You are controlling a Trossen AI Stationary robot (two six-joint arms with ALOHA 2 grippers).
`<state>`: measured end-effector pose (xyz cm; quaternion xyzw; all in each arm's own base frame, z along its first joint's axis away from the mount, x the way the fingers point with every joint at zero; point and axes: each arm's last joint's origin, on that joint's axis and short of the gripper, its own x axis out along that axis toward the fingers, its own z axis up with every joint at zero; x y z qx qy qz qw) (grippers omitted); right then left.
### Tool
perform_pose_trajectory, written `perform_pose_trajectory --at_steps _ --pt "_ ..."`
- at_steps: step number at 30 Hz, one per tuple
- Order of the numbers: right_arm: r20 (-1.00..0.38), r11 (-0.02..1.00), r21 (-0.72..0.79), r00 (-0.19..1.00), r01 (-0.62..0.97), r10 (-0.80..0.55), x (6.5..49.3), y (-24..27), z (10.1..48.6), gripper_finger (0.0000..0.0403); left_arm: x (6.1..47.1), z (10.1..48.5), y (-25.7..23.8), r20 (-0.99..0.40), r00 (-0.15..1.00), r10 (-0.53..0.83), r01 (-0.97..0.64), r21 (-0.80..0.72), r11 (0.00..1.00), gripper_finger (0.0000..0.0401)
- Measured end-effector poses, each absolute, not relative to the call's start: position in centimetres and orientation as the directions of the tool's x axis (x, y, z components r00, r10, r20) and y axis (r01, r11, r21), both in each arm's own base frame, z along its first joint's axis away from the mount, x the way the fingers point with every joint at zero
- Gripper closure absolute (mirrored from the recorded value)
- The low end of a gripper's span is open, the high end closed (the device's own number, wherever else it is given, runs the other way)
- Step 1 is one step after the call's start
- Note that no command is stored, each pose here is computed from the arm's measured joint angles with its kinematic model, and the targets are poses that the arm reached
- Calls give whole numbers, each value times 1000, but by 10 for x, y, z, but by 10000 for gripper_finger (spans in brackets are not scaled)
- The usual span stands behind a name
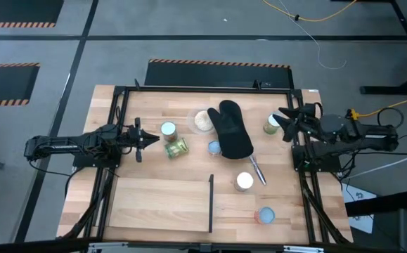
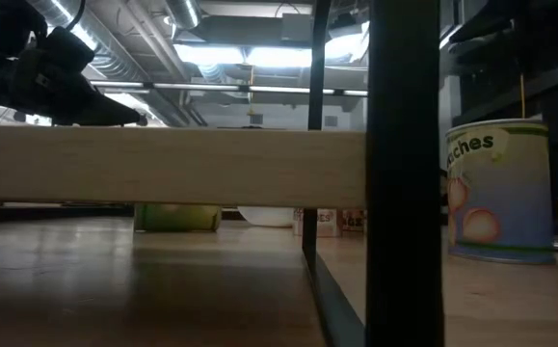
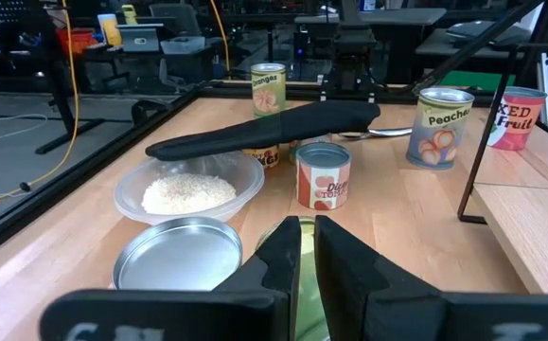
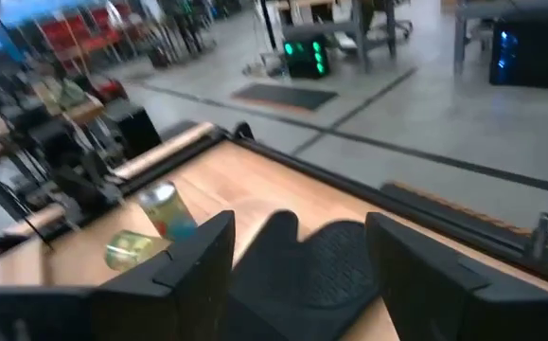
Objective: Pick and place cans onto a shelf
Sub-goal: Put the right green canned orange on the shelf
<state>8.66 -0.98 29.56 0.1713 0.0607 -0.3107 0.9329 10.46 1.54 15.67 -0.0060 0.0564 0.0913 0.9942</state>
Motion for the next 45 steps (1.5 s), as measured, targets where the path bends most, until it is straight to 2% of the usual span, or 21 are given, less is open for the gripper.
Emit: perform_pose_trajectory --at_steps 5,11,14,21,26,32,45 --pt "-327 712 196 729 674 -601 98 -14 307 163 105 157 15 -113 977 181 -182 -2 983 374" --pt "-467 611 114 585 783 -663 105 -25 315 163 105 157 15 -113 977 181 -182 -2 983 374" --pt "-550 577 99 528 810 -647 109 -31 313 163 105 157 15 -113 977 181 -182 -2 983 374" --pt "-713 568 66 437 820 -548 128 -44 289 163 105 157 15 -113 977 181 -182 -2 983 374" --pt "-773 524 -1 332 852 -541 140 -55 277 163 105 157 15 -113 977 181 -182 -2 983 374" --pt "-846 515 1 276 857 -457 150 -65 264 163 105 157 15 -113 977 181 -183 -2 983 374" --pt "-907 500 -70 154 863 -392 162 -75 245 163 105 157 15 -113 977 181 -183 -2 983 374"
